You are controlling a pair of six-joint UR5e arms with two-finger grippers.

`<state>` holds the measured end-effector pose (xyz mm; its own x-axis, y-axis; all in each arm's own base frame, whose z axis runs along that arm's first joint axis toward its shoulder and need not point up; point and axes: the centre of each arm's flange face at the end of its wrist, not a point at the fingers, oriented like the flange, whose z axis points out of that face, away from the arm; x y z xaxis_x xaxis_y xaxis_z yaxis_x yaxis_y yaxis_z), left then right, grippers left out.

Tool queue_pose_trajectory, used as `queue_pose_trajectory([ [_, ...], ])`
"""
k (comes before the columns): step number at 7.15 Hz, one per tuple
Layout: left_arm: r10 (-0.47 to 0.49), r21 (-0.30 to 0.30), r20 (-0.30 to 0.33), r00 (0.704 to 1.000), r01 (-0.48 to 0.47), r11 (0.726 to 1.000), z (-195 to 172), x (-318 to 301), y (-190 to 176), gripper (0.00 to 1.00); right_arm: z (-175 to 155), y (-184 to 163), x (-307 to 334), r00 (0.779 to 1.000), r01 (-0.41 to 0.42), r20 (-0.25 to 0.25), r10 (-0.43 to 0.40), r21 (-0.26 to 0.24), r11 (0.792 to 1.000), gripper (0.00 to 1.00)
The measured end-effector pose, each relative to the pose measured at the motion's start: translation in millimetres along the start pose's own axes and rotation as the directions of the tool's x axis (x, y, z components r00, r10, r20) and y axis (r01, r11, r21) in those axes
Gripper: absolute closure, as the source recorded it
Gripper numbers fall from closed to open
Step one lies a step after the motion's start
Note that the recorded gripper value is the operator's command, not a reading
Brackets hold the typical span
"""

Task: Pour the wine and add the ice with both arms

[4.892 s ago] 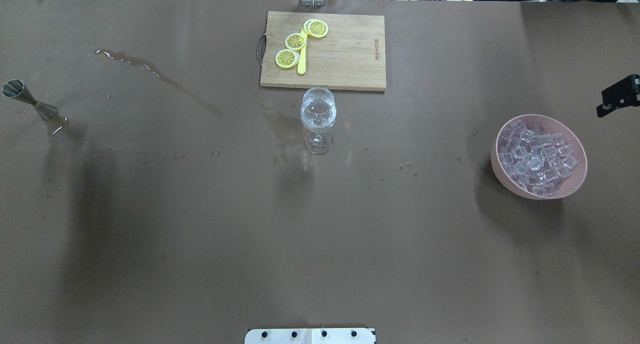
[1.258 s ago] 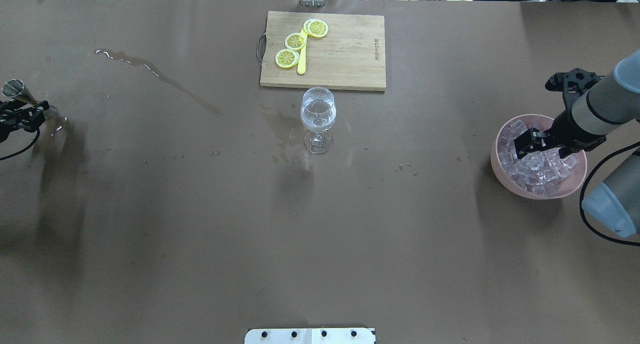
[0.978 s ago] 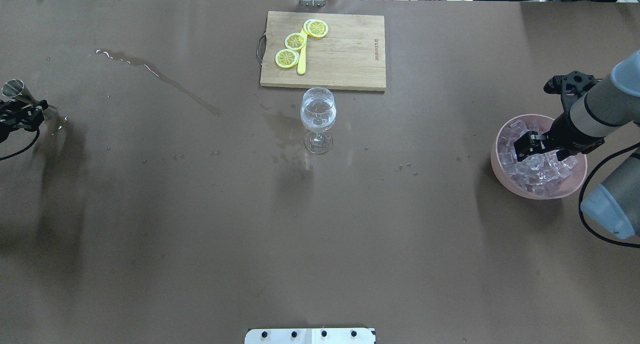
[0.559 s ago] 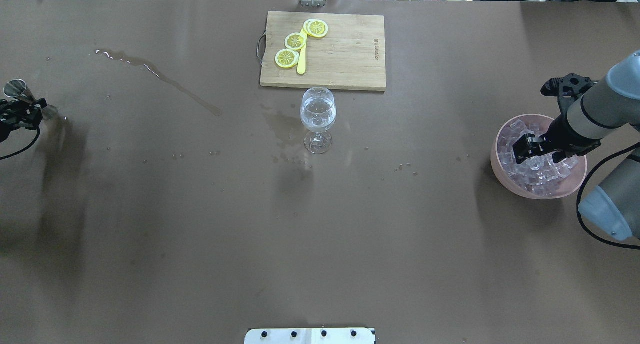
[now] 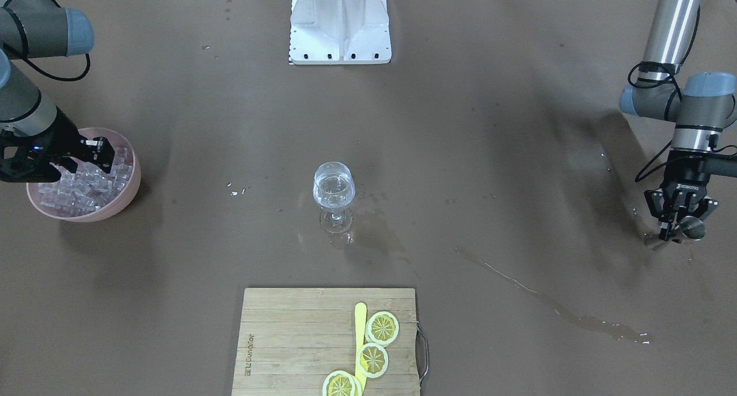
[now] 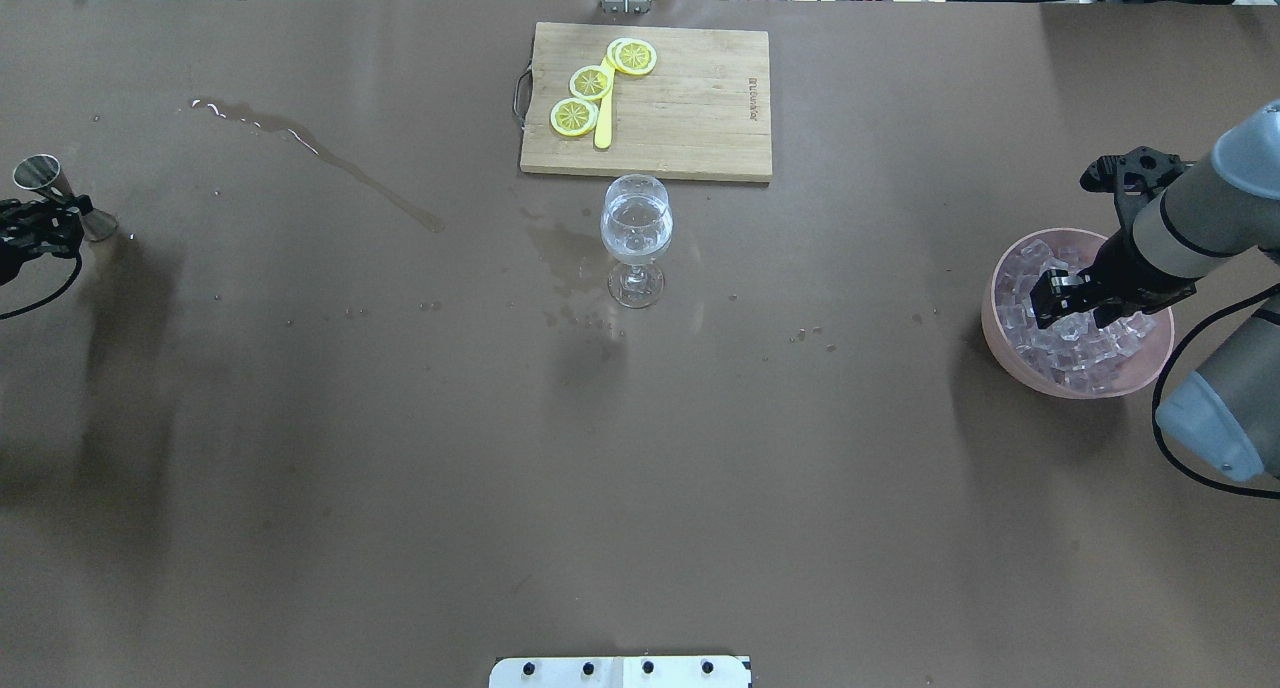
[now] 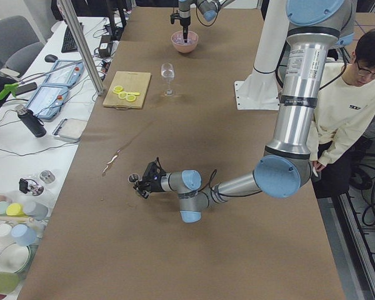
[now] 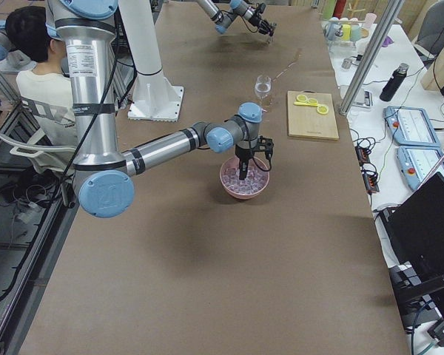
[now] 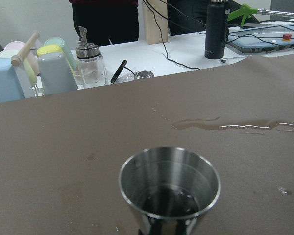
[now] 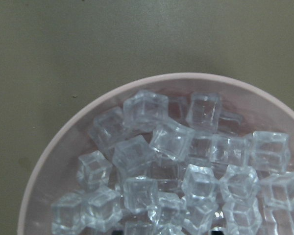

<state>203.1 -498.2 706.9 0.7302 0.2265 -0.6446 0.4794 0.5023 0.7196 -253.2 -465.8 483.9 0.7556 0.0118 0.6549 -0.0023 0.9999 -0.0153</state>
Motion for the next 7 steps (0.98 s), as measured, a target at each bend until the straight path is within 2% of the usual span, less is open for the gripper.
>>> queue_pose_trajectory([
  [2, -0.001, -0.015, 0.014, 1.0, 0.001, 1.0, 7.5, 6.8, -11.4, 1.0, -0.2, -0.1, -0.4, 1.0, 0.001, 0.001, -0.001, 0.0, 1.0, 0.47],
  [3, 0.003, -0.038, 0.037, 0.999, -0.001, 0.999, 13.0, 13.7, -28.1, 1.0, -0.3, -0.2, -0.7, 1.0, 0.002, 0.002, -0.002, 0.0, 1.0, 0.51],
  [5, -0.001, -0.083, 0.095, 0.996, 0.009, 0.996, 13.7, 21.2, -85.2, 1.0, -0.5, -0.8, -1.4, 1.0, 0.002, 0.002, -0.002, 0.0, 1.0, 0.54],
  [7, -0.019, -0.099, 0.185, 0.983, 0.038, 0.994, 3.4, 21.3, -149.9, 1.0, -0.3, -1.2, -2.1, 1.0, 0.003, 0.002, -0.003, 0.0, 1.0, 0.58],
])
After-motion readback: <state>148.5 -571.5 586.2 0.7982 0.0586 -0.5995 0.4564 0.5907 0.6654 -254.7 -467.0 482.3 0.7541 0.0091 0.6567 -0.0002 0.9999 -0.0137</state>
